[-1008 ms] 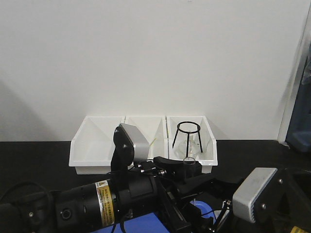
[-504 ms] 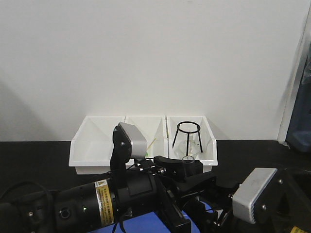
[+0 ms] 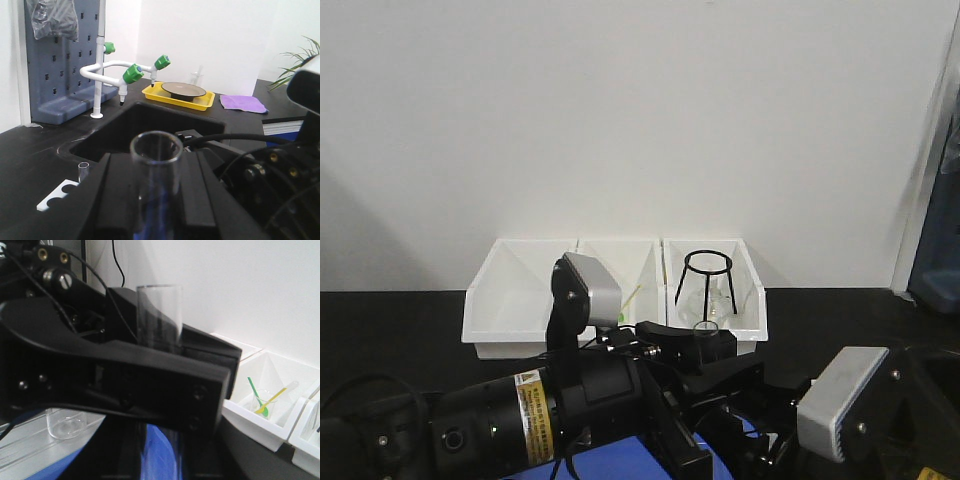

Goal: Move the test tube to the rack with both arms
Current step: 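Grasp the test tube with the right gripper and open the left gripper, then carry the test tube with the right gripper over the white rack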

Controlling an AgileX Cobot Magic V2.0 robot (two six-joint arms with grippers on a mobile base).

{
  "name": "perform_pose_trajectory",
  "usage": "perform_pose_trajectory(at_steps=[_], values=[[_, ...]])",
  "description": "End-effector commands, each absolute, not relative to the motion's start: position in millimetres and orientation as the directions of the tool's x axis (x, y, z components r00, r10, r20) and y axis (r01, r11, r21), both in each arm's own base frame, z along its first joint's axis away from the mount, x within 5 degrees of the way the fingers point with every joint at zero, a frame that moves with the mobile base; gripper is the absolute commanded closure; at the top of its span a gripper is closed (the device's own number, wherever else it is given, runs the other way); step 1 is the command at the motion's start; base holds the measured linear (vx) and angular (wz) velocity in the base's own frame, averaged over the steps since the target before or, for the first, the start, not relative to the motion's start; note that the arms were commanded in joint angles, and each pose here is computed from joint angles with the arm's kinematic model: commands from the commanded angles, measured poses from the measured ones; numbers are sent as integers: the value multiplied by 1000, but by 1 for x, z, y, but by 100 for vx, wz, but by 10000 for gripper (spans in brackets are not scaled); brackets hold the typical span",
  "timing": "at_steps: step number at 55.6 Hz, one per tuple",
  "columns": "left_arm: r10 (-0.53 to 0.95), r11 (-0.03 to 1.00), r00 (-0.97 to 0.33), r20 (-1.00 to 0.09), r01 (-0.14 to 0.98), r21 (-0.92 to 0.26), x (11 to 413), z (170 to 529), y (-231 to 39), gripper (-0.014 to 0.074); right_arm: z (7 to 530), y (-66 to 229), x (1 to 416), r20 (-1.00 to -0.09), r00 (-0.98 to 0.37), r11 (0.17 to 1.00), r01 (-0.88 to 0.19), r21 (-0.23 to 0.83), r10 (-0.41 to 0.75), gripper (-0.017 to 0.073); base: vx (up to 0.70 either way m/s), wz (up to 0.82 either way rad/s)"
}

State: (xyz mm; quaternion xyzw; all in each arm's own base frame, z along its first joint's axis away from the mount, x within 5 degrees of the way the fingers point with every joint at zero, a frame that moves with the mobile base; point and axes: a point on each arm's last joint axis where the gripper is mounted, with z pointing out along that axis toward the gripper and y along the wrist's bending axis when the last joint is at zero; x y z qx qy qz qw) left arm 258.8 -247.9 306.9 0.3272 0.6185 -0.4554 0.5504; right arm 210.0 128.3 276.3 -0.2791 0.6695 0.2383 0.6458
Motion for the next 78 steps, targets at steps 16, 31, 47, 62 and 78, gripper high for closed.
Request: perform_pose_trajectory(at_steps=[16, 31, 47, 62, 78], values=[[-198, 335, -138, -971, 921, -199, 253, 336, -246, 201, 296, 129, 211, -998, 68, 727, -685, -42, 7, 572, 0, 0], [-166, 420, -80, -983, 896, -144, 248, 353, -235, 54, 296, 129, 211, -998, 67, 729, -684, -41, 7, 572, 0, 0], [8, 718, -19, -1000, 696, -7, 230, 392, -184, 267, 299, 119, 218, -995, 64, 813, -582, 30, 82, 568, 0, 0], [135, 899, -133, -982, 433, 65, 210, 390, -133, 602, 295, 79, 210, -951, 289, 966, -257, 38, 115, 568, 0, 0], [166, 905, -167, -972, 417, 83, 193, 369, -118, 601, 277, 22, 195, -943, 313, 993, 0, 120, 114, 568, 0, 0]])
